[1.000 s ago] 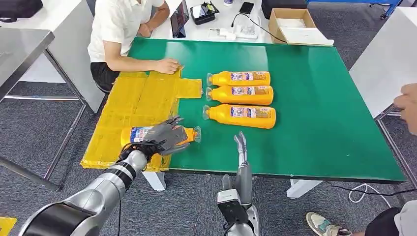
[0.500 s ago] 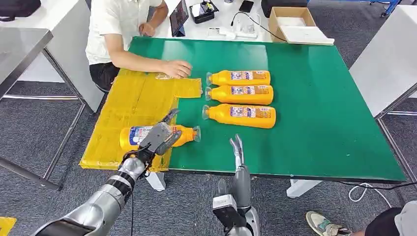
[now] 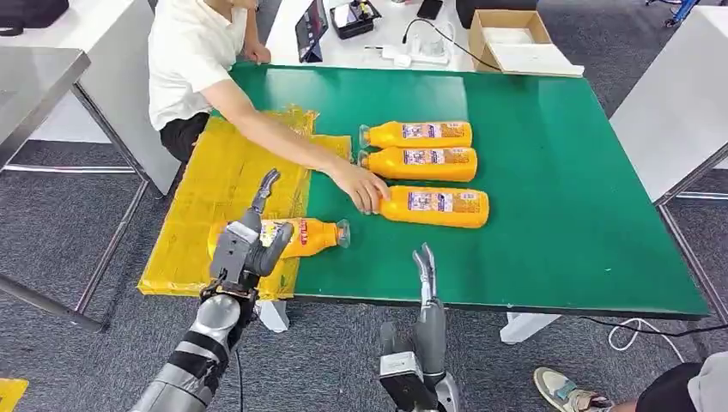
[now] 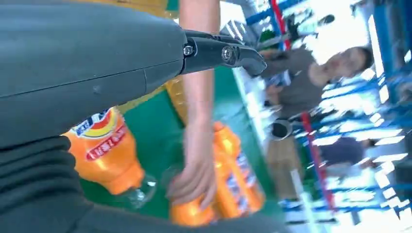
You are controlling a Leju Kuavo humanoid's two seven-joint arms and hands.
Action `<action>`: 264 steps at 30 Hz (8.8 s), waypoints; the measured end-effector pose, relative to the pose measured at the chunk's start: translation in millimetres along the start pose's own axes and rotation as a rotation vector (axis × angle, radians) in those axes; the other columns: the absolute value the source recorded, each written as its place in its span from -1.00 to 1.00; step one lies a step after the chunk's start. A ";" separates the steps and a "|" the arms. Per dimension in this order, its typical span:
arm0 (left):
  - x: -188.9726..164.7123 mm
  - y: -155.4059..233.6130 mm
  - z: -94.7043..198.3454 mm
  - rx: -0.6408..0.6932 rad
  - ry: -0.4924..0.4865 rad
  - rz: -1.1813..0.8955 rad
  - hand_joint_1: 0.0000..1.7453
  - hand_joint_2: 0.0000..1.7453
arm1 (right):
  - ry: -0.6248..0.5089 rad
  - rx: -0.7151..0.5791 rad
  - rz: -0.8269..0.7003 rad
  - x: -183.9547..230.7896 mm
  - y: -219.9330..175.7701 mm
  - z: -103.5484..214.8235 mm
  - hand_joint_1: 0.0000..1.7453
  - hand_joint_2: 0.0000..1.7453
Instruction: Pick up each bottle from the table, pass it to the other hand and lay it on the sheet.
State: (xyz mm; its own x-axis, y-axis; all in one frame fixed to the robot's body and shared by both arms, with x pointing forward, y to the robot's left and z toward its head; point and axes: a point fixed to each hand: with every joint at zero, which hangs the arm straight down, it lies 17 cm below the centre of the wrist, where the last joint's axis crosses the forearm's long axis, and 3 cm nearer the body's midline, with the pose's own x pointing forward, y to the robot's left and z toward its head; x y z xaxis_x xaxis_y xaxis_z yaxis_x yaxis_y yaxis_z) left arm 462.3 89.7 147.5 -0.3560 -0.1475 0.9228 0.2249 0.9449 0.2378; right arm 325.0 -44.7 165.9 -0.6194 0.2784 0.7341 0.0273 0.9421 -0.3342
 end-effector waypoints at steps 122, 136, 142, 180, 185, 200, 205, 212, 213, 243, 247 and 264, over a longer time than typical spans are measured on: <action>95.8 -63.3 44.1 -0.007 -0.171 0.269 -1.00 1.00 | 0.625 0.778 0.793 -311.4 -103.5 21.3 0.96 1.00; 64.8 -54.3 69.7 0.002 0.002 0.533 -1.00 1.00 | 0.514 0.496 0.401 -249.2 -41.4 19.0 0.78 1.00; 59.0 -52.0 73.3 0.013 0.021 0.546 -1.00 1.00 | 0.476 0.441 0.251 -215.4 -14.7 22.8 1.00 1.00; 48.4 -70.8 54.2 0.017 0.144 0.859 -1.00 1.00 | 0.173 0.392 -0.012 -93.7 59.0 -10.0 0.78 1.00; 60.4 -72.1 53.0 0.001 0.114 0.884 -1.00 1.00 | 0.171 0.439 -0.028 -89.1 72.6 -4.9 0.78 1.00; 76.1 -74.8 53.7 -0.036 0.060 0.915 -1.00 1.00 | 0.175 0.516 -0.057 -87.7 88.5 1.4 1.00 1.00; 87.7 -79.8 57.0 -0.107 0.024 0.973 -0.90 1.00 | 0.142 0.615 -0.084 -80.8 104.7 5.8 1.00 1.00; 85.4 -89.8 58.0 -0.186 0.032 0.993 1.00 1.00 | 0.113 0.670 -0.061 -79.1 112.1 7.4 1.00 1.00; 84.4 -90.5 57.4 -0.191 0.035 0.993 1.00 1.00 | 0.112 0.674 -0.056 -79.8 112.2 6.9 0.98 1.00; 67.5 -116.1 53.3 -0.259 0.043 0.615 -1.00 1.00 | 0.188 0.686 -0.035 -92.0 109.1 11.6 1.00 1.00; 55.0 -121.6 56.0 -0.287 0.131 0.687 -1.00 1.00 | 0.187 0.698 0.000 -96.2 107.7 14.7 1.00 1.00; 46.3 -120.6 56.7 -0.343 0.195 0.853 1.00 1.00 | 0.173 0.709 0.013 -94.8 109.3 14.7 1.00 1.00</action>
State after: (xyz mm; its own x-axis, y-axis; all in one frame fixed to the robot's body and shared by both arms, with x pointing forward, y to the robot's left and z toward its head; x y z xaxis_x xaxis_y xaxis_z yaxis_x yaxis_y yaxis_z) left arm 367.2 -14.5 144.4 0.2035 0.4794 0.8537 0.6062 0.6230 -0.4944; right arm 375.2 29.1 51.1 -0.4885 0.3695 0.7905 -0.5171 0.6071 -0.6034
